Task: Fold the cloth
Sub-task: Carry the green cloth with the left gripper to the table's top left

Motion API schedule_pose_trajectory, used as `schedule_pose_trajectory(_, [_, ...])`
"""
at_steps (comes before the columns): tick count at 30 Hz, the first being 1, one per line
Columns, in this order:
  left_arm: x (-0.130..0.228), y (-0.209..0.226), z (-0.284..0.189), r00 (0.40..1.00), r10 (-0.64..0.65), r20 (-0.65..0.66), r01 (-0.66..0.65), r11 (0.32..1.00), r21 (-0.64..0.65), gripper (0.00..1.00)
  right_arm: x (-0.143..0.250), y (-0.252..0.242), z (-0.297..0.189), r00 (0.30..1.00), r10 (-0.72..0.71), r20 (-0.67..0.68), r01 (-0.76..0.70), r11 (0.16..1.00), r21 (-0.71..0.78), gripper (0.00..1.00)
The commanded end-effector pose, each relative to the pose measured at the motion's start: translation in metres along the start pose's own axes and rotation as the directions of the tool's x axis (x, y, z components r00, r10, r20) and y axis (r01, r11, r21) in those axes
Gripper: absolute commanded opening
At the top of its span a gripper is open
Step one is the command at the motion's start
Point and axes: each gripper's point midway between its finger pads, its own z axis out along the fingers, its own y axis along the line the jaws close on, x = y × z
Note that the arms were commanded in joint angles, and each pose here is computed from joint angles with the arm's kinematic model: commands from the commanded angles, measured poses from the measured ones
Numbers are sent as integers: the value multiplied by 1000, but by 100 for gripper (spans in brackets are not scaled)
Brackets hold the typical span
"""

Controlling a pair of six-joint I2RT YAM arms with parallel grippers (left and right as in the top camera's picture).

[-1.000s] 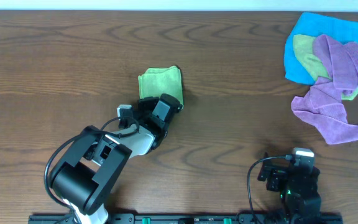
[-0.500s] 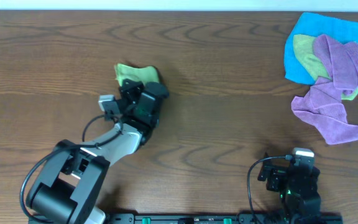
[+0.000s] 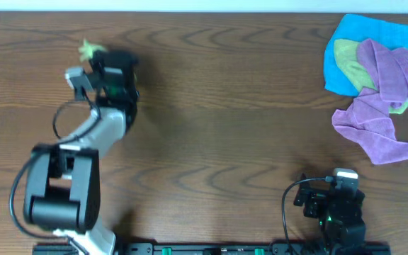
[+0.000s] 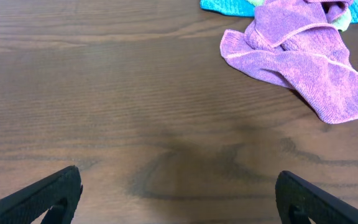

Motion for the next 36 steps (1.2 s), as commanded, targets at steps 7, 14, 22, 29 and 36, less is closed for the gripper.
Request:
schedule_pose_trajectory(7, [58,-41,72,996,0,-88,8,996,85,6,1,1,0,1000,5,3,-5,1000,-7,99])
schedule_pose_trajectory(14, [83,-58,99,993,-25,-117,40,991,131,9,1,1,0,1000,5,3,-5,1000,-7,99])
schedule_pose_trajectory(22, [99,11,99,974,93,-208,-114,989,-93,6,1,1,0,1000,5,3,-5,1000,-7,99])
schedule_pose_trajectory(29, [90,48,95,957,168,-234,-221,950,-222,6,1,1,0,1000,5,3,-5,1000,-7,99])
schedule_pose_trajectory(36, [79,68,90,943,173,-283,-263,910,-321,6,1,1,0,1000,5,3,-5,1000,-6,99])
